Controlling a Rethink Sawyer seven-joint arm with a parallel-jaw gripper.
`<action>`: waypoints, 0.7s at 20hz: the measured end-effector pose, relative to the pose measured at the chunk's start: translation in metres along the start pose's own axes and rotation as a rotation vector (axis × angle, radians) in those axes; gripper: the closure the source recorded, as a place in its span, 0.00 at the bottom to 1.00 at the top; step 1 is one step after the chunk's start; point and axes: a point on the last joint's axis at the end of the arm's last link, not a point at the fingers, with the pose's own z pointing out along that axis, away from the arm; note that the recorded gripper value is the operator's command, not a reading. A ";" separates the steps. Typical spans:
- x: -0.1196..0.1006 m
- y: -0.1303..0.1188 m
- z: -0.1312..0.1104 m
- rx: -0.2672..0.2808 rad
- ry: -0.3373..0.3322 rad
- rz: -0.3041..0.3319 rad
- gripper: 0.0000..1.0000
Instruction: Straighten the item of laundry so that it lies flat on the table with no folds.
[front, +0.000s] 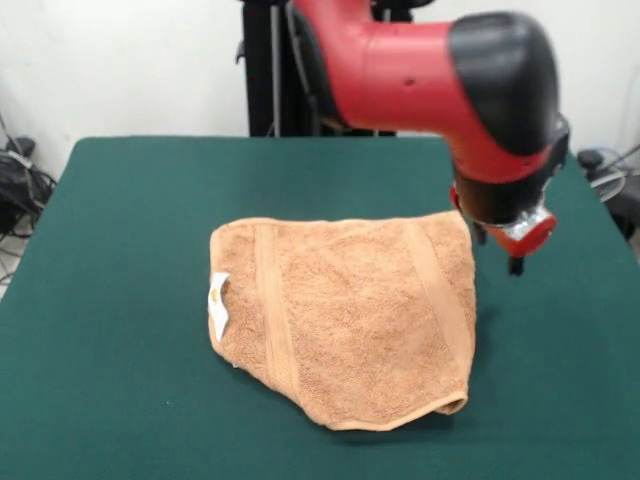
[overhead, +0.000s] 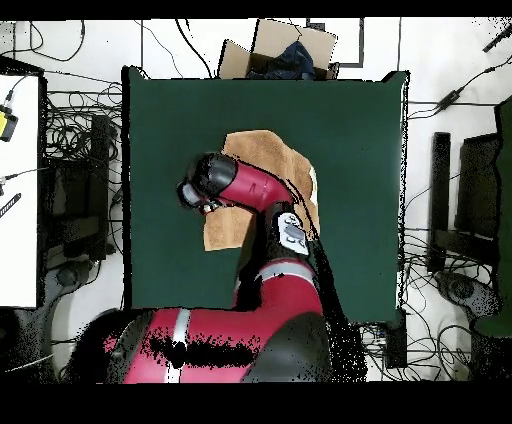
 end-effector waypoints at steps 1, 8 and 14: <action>0.001 0.001 -0.002 0.009 -0.026 -0.015 0.00; -0.019 -0.002 -0.026 0.057 -0.190 -0.063 0.00; -0.067 -0.013 -0.060 0.037 -0.262 -0.010 0.00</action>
